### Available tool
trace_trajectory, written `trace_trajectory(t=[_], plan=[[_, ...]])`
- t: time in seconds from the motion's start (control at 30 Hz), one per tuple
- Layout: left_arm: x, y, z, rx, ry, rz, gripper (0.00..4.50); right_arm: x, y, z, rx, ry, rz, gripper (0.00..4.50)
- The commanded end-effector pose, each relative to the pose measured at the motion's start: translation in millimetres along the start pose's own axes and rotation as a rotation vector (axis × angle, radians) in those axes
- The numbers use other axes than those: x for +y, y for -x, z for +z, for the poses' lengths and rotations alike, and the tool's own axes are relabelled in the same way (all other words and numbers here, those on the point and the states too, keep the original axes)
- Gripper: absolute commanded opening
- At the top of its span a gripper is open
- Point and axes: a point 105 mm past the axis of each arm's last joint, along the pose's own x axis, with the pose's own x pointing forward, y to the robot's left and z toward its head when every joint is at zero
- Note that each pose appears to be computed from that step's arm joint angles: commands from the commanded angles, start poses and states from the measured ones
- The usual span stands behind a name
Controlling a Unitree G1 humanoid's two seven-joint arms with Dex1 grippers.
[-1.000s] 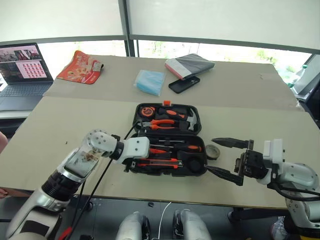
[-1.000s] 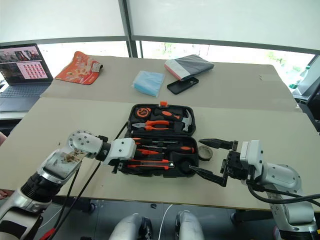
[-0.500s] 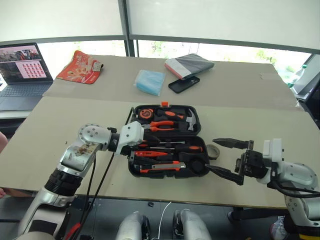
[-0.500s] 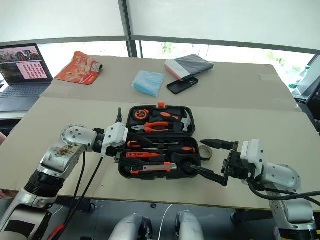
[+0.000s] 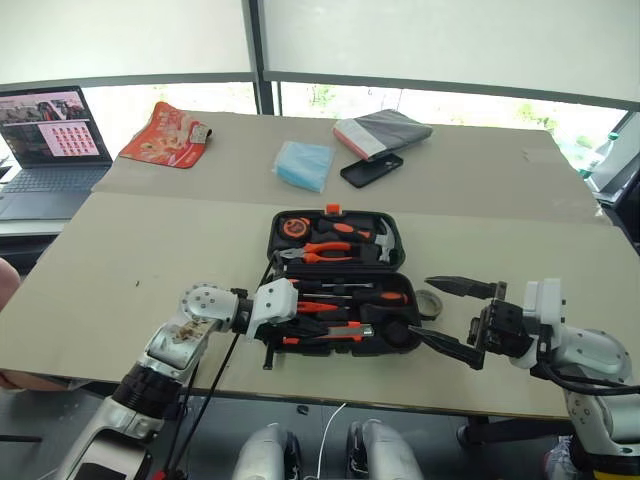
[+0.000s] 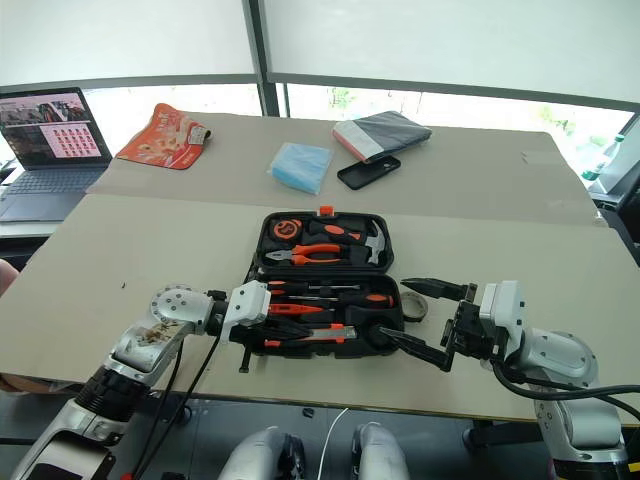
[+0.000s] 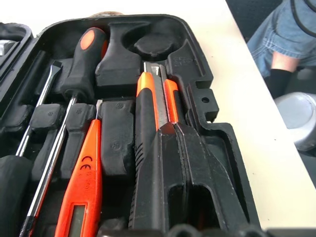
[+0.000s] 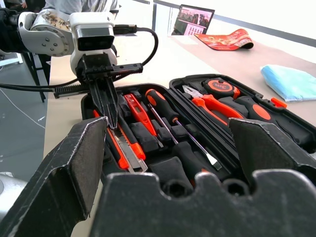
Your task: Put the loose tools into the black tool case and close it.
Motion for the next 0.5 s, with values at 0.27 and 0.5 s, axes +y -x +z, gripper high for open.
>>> trace_trajectory(t=[0.27,0.5], plan=[[-5.5,-1.0,-39.2,0.117,0.152,0.039,0.02,-4.0,13.3,9.4,0.003,0.048,-0.088,4.50],[7.7,32.8,28.3,-0.280,0.081,0.112,1.12,-22.8,76.1,-15.0,0.181,0.084,-0.318,4.50]])
